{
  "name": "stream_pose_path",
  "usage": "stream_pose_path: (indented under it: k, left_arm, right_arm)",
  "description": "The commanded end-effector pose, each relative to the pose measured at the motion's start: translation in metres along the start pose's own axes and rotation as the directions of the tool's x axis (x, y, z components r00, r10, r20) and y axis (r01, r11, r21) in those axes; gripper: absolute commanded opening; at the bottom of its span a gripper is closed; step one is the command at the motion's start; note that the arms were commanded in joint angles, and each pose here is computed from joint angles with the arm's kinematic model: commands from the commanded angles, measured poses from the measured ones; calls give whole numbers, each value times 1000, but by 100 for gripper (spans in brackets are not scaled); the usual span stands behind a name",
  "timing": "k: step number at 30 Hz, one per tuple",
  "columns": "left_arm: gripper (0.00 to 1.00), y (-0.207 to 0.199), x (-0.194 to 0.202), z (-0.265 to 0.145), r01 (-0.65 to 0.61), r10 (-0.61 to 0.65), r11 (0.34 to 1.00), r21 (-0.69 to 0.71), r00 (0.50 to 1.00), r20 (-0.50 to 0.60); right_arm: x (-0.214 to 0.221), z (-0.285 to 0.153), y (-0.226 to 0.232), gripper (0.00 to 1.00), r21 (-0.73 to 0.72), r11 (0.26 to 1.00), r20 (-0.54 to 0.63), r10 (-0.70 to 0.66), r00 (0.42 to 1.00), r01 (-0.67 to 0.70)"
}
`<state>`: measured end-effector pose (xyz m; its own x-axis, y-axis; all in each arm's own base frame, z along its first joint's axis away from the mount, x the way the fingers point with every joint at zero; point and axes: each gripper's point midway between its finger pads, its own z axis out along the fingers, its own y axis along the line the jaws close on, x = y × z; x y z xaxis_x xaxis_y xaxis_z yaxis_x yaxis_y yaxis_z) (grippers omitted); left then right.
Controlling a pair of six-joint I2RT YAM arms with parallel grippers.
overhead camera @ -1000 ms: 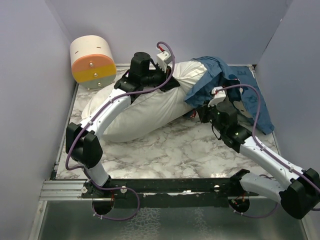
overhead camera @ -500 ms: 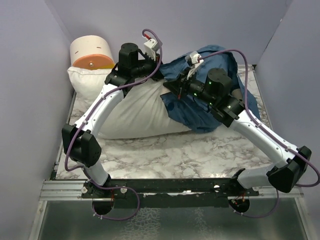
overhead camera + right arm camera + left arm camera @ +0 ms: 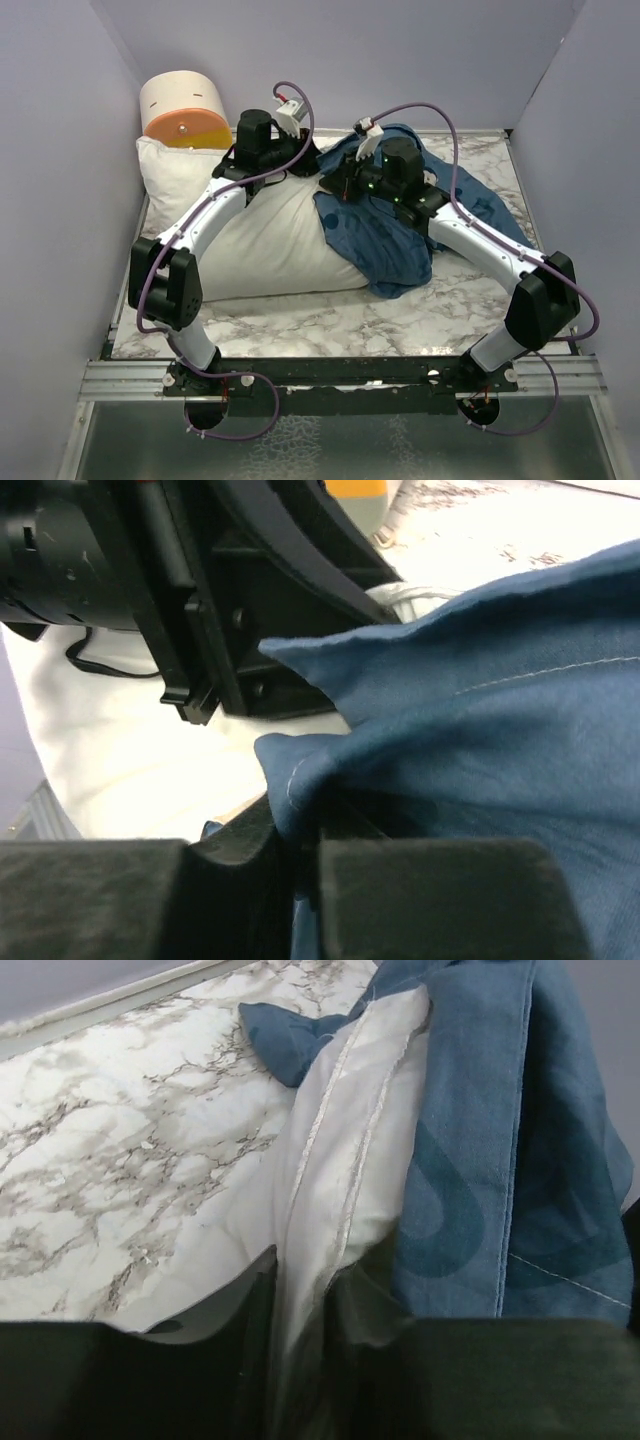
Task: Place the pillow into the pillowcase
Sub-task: Stuff the pillow into the pillowcase.
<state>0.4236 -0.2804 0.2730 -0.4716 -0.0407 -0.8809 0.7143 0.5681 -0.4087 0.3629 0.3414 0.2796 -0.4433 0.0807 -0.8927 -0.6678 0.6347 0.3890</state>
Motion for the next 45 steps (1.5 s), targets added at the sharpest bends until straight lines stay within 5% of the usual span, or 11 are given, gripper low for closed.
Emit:
stream_pose_path:
  k: [1,4,7,11,15,20,25,28,34,45]
  left_arm:
    - [43,16,-44,-31,-59,82,980,-191,990,114]
    - [69,28,-70,-77,-134,213,905,-405,964,157]
    - [83,23,-82,-121,-149,282,839,-524,941,184]
    - [84,0,-69,-159,-145,276,832,-536,946,173]
    - [81,-26,-22,-172,-85,171,896,-437,972,162]
    - [83,-21,50,-194,-3,59,880,-475,993,103]
    - [97,11,86,-230,52,38,744,-666,992,120]
    - [99,28,88,-233,59,38,688,-723,992,117]
    - [99,44,66,-218,83,16,682,-727,992,128]
    - [99,94,76,-241,117,-2,572,-812,990,141]
  right_arm:
    - [-10,0,-10,16,-38,998,60,57,997,-55]
    - [-13,-8,-12,33,-49,998,73,46,996,-43]
    - [-22,-20,1,55,-106,994,87,-6,996,16]
    - [-35,-50,26,85,-185,977,142,-77,987,103]
    - [-42,-93,49,97,-226,957,214,-136,967,184]
    - [6,-131,64,97,-312,935,138,-134,981,171]
    - [73,-146,36,90,-160,986,-25,-57,998,52]
    - [97,-148,6,83,19,999,-81,-26,996,27]
    - [125,-146,-53,73,332,942,-202,28,979,41]
    - [144,-114,-68,49,353,936,-217,60,974,21]
